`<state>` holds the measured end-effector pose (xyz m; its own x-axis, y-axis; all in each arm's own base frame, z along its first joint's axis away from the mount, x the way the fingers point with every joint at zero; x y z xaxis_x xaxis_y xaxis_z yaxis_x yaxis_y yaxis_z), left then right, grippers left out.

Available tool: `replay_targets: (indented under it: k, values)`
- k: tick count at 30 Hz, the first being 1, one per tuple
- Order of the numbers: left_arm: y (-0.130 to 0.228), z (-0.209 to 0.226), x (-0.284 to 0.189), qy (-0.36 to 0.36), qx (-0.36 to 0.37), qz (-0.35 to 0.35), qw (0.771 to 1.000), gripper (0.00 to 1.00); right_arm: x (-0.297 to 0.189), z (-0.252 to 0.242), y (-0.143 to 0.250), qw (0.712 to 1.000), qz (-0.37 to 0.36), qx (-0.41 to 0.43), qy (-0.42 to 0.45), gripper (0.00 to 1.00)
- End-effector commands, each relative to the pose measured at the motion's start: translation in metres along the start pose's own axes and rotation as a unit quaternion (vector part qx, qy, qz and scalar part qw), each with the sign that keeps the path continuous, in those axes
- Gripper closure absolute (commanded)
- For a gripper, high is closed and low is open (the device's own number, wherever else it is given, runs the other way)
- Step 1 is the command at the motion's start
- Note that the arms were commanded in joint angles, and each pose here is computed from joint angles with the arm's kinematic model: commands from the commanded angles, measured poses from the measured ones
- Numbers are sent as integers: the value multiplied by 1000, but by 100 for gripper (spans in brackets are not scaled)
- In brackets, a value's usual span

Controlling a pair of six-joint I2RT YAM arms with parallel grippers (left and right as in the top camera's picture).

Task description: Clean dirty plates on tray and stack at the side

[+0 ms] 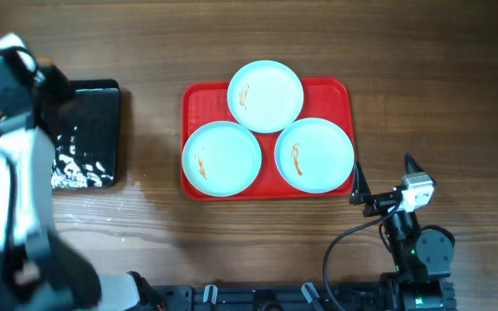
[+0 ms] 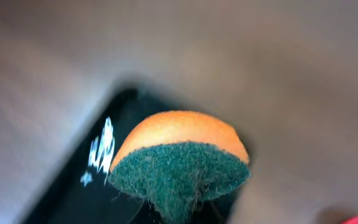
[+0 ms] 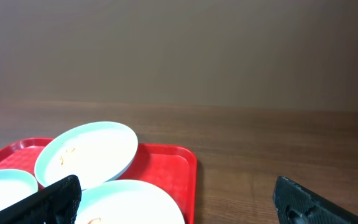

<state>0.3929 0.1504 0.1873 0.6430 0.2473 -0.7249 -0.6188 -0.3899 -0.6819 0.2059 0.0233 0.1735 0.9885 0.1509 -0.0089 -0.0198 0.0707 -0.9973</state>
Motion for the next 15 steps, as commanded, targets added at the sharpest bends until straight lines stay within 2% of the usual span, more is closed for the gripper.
replay_targets:
  k: [1,6,10,13,15]
  values:
    - [16,5,15,-6,8,32,999,96,0,-2,-1,1000,-3,-9,8,0]
    - [-50,-5,-52,11,8,-90,996,96,0,-2,-1,1000,-3,-9,8,0]
    - [-98,-16,-137,44,10,-228,973,96,0,-2,-1,1000,-3,-9,8,1]
    - [-105,-25,-181,79,18,-275,958,96,0,-2,-1,1000,-3,-9,8,0]
    - [-93,-31,-188,115,-9,-248,962,96,0,-2,-1,1000,-3,-9,8,0]
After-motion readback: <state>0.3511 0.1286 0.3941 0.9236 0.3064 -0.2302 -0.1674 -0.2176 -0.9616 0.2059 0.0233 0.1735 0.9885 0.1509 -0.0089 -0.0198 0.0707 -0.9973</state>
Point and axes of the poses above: each gripper's point midway between its finger pads, its own x axis out along the fingers, its own z axis along the line the jaws close on, y = z × x, the point moved 4 cm from there along -x, back along the fingers, and after that the axes turned 3 degrees about x, right-handed, at the moved point
